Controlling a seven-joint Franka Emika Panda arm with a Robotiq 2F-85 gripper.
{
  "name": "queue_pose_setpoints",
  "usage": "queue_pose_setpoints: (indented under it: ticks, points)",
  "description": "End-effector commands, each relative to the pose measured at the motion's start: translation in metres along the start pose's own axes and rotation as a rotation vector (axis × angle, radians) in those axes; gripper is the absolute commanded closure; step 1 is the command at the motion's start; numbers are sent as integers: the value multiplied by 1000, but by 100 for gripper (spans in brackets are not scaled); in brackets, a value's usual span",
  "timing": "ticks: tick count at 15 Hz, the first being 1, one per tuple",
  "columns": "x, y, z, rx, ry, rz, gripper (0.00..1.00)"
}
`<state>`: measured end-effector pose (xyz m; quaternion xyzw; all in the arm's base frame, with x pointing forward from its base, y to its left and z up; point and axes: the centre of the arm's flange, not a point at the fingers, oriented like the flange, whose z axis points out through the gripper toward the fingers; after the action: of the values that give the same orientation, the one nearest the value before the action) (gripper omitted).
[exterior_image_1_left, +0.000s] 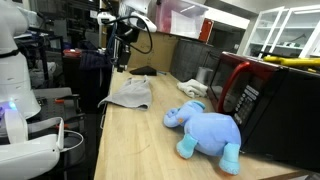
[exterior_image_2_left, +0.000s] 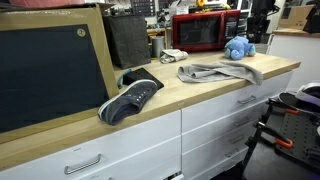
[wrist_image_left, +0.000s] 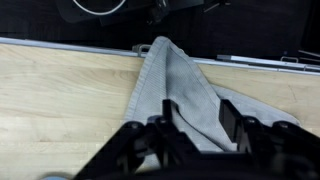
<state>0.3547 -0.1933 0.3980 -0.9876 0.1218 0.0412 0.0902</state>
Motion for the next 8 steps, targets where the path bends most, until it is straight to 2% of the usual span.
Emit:
queue_pose_setpoints:
  ticks: [1, 3, 8]
  points:
    - [37, -31, -8, 41, 65, 104, 15]
    - [59, -63, -4, 52, 100, 170, 2]
    - [101, -145, 21, 18, 127, 209, 0]
